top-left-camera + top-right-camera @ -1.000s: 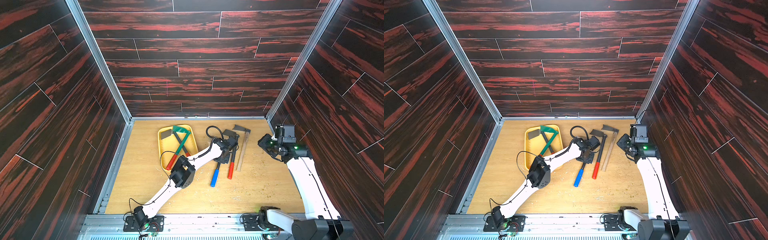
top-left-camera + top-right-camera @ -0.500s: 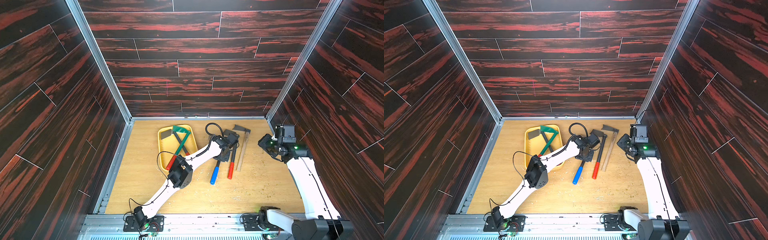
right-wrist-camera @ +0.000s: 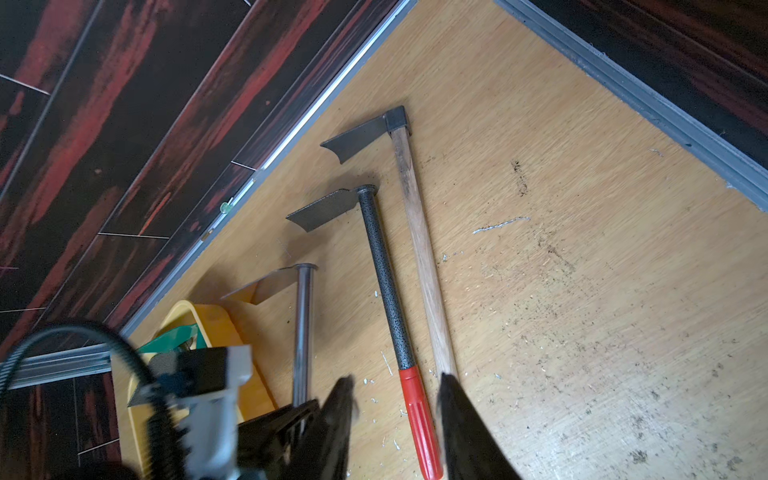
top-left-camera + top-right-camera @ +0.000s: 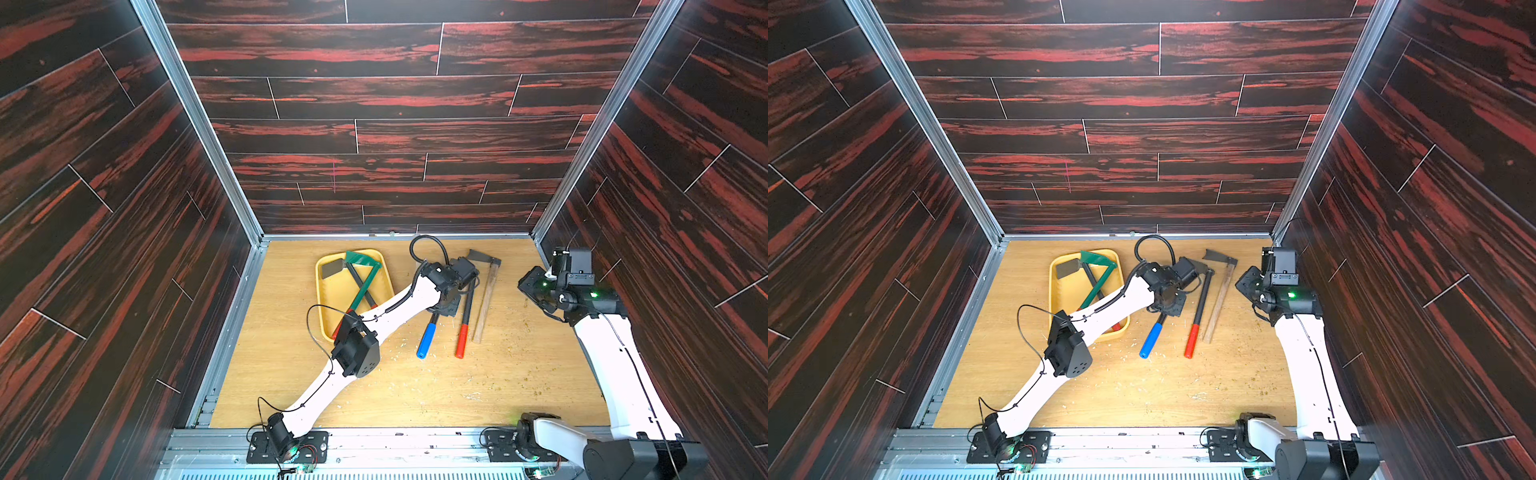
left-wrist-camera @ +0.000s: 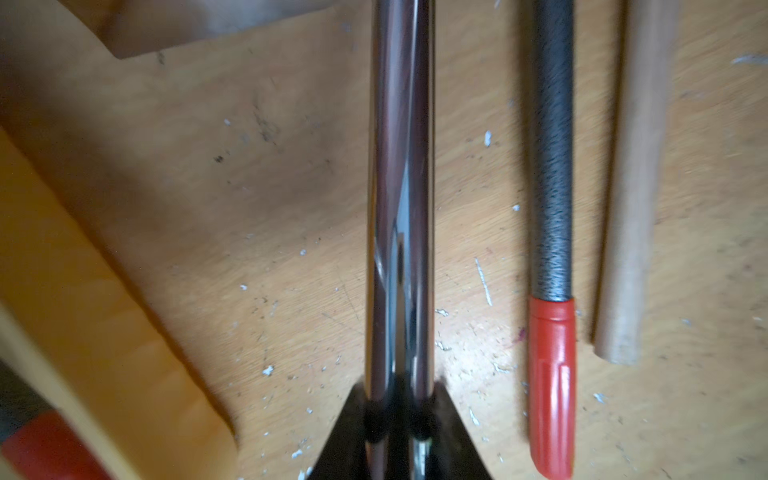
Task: Put the small hoe into the storage box
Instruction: Pick up the hoe from the center of the board, then place the hoe in the storage box.
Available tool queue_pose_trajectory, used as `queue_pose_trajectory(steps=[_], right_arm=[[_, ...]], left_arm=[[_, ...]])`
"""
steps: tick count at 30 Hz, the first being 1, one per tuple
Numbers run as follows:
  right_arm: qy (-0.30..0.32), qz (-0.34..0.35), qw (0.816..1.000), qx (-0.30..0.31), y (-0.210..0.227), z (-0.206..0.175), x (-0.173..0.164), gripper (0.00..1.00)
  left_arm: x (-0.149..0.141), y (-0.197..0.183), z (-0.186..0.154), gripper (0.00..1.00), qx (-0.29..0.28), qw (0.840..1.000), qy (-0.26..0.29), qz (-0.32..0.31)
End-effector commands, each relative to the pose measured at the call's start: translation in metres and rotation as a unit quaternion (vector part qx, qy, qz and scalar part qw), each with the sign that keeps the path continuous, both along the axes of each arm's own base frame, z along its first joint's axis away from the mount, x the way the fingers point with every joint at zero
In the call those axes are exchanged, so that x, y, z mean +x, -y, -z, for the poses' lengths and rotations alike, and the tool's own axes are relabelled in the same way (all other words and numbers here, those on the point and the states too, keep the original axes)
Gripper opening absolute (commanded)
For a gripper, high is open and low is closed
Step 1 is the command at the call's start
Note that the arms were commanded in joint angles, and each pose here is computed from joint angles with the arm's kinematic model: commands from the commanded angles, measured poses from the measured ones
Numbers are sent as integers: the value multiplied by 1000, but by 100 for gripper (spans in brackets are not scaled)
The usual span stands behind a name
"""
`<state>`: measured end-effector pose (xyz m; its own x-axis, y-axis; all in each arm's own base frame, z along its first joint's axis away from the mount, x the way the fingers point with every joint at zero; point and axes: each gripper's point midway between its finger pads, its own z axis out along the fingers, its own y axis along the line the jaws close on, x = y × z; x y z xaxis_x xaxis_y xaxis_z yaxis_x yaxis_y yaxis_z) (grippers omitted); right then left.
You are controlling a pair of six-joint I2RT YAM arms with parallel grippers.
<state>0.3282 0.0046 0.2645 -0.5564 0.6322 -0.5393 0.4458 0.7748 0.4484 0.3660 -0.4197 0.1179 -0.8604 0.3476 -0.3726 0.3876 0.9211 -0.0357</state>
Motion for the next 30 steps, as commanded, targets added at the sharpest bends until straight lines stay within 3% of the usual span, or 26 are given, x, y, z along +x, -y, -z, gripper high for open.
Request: queue_pose_trajectory(steps=[1, 14, 30], right_arm=[[6, 1, 1000, -4, 3, -6, 2, 38], [1, -5, 1000, 5, -1, -1, 8, 38], [-3, -10, 1000, 18, -6, 4, 13, 38]], left_arm=[[1, -10, -79, 16, -33, 997, 63, 6], [8, -66, -118, 16, -35, 997, 62, -16], [7, -139, -124, 17, -19, 997, 55, -60]])
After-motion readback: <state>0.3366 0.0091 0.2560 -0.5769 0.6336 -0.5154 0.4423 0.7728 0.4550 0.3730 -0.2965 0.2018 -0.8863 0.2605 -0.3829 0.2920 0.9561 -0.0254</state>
